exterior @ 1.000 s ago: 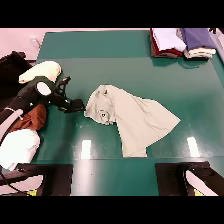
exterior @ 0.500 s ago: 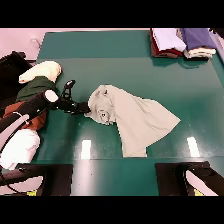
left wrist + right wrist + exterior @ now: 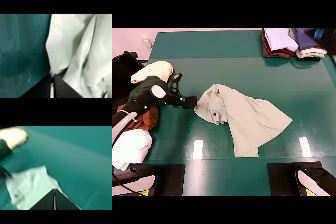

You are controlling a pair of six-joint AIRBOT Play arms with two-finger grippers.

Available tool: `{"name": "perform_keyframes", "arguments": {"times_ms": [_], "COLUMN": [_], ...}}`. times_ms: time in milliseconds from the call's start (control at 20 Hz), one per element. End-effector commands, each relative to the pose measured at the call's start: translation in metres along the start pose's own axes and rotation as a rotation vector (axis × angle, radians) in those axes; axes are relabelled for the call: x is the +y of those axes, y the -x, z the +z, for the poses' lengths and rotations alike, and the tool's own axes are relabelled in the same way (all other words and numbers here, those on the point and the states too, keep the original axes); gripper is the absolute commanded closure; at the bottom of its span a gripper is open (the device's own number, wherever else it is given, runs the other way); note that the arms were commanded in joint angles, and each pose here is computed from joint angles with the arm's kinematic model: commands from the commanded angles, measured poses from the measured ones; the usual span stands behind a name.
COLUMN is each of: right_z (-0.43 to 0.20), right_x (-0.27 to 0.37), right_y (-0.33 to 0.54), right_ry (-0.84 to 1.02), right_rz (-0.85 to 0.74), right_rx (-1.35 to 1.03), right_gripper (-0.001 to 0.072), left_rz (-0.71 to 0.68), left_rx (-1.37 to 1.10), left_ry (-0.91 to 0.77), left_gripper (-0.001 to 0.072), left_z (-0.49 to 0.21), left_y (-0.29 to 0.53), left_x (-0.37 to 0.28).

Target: Fold the shirts.

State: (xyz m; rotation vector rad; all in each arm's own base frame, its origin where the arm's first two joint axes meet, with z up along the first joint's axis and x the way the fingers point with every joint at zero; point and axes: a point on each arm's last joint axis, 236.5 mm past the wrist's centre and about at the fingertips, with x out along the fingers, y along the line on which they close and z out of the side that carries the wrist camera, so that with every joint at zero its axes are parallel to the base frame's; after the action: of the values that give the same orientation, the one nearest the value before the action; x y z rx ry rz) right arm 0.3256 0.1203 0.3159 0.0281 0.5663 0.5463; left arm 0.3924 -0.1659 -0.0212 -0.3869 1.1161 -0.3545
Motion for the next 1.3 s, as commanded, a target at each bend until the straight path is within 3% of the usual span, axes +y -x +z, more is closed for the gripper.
{"name": "perform_keyframes", "arguments": {"times_ms": [0, 200, 350, 450, 500, 650, 750, 1050, 1150, 1250], "right_z": [-0.117, -0.247, -0.305, -0.323, -0.331, -0.355, -0.368, -0.375, -0.369, -0.335], "right_x": [-0.068, -0.116, -0.135, -0.136, -0.138, -0.138, -0.135, -0.126, -0.124, -0.126], "right_y": [-0.013, -0.028, -0.035, -0.046, -0.051, -0.069, -0.088, -0.15, -0.161, -0.164], "right_ry": [-0.17, -0.37, -0.596, -0.779, -0.846, -0.996, -1.046, -0.979, -0.922, -0.797], "right_rz": [-0.25, -0.355, -0.358, -0.29, -0.265, -0.202, -0.178, -0.164, -0.17, -0.146], "right_rx": [0.401, 0.689, 0.695, 0.607, 0.574, 0.542, 0.55, 0.55, 0.536, 0.47], "right_gripper": [0.0695, 0.0695, 0.0677, 0.0234, 0.0218, 0.0273, 0.0273, 0.0289, 0.0522, 0.0696], "left_rz": [0.004, 0.037, 0.056, 0.056, 0.055, 0.056, 0.056, 0.055, 0.055, 0.049], "left_rx": [-0.113, -0.169, -0.166, -0.157, -0.154, -0.157, -0.158, -0.155, -0.156, -0.172], "left_ry": [-0.043, -0.13, -0.146, -0.145, -0.145, -0.145, -0.146, -0.144, -0.145, -0.159], "left_gripper": [0.0684, 0.0684, 0.0684, 0.0684, 0.0684, 0.0684, 0.0684, 0.0683, 0.0683, 0.0684], "left_z": [0.045, 0.072, 0.072, 0.07, 0.069, 0.069, 0.07, 0.069, 0.069, 0.077], "left_y": [0.036, 0.06, 0.06, 0.06, 0.06, 0.06, 0.06, 0.06, 0.06, 0.068], "left_x": [-0.003, -0.011, -0.007, -0.007, -0.006, -0.006, -0.006, -0.007, -0.007, -0.013]}}
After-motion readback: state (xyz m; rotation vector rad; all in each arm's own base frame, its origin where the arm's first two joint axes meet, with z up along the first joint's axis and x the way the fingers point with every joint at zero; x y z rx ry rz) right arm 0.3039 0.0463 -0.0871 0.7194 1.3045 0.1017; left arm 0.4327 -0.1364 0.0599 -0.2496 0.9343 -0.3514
